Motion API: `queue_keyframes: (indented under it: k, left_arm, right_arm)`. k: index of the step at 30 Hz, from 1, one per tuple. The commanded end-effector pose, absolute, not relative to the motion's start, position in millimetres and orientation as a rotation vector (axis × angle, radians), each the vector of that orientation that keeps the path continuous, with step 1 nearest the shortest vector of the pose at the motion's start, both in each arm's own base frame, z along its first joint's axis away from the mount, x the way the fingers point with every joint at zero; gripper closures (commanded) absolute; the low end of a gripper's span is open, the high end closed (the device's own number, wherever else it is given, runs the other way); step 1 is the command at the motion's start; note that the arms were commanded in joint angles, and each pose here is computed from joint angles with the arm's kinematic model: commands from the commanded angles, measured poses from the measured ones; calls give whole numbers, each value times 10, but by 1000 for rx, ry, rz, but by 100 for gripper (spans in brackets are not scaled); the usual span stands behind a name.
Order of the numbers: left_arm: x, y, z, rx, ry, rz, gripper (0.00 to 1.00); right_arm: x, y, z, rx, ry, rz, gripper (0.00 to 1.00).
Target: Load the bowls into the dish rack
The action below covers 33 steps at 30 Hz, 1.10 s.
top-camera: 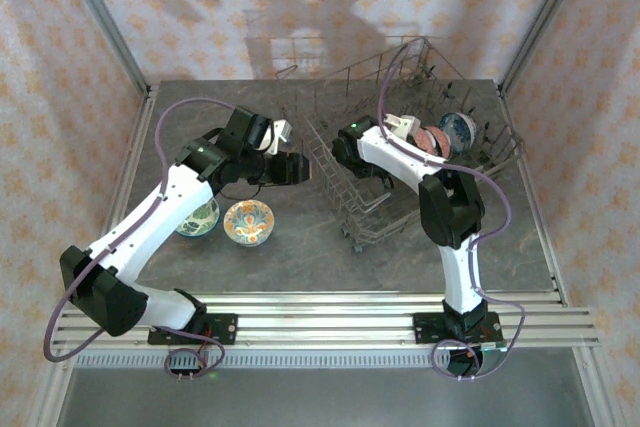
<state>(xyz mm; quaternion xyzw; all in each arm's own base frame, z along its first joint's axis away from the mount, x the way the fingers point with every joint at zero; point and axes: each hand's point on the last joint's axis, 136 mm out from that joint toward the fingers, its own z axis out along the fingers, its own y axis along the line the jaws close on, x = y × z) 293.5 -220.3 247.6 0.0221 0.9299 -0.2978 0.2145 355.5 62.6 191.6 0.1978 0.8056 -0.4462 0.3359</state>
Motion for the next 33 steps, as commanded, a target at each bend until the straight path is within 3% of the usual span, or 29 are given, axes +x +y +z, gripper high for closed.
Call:
queue_keyframes:
  k: [1, 13, 26, 28, 31, 33]
  left_arm:
    - [2906, -2244, 2546, 109, 2575, -839, 41]
    - [2897, -2239, 2507, 106, 2581, -837, 41]
    - [2886, -2219, 2491, 100, 2583, -831, 41]
    - [2885, -2223, 2496, 102, 2582, -833, 41]
    - [2890, -2221, 2496, 98, 2582, -831, 41]
    - [2897, -2217, 2494, 96, 2583, -829, 41]
  right_arm:
    - [3398, 460, 2079, 477, 2127, -1283, 100]
    - [3415, 533, 2011, 432, 2125, -1301, 100]
    - [3502, 678, 2045, 375, 2128, -1283, 80]
    - [3506, 688, 2058, 375, 2127, -1276, 72]
    - [3522, 709, 2074, 360, 2131, -1275, 71]
    - [3529, 732, 2090, 352, 2132, -1269, 59]
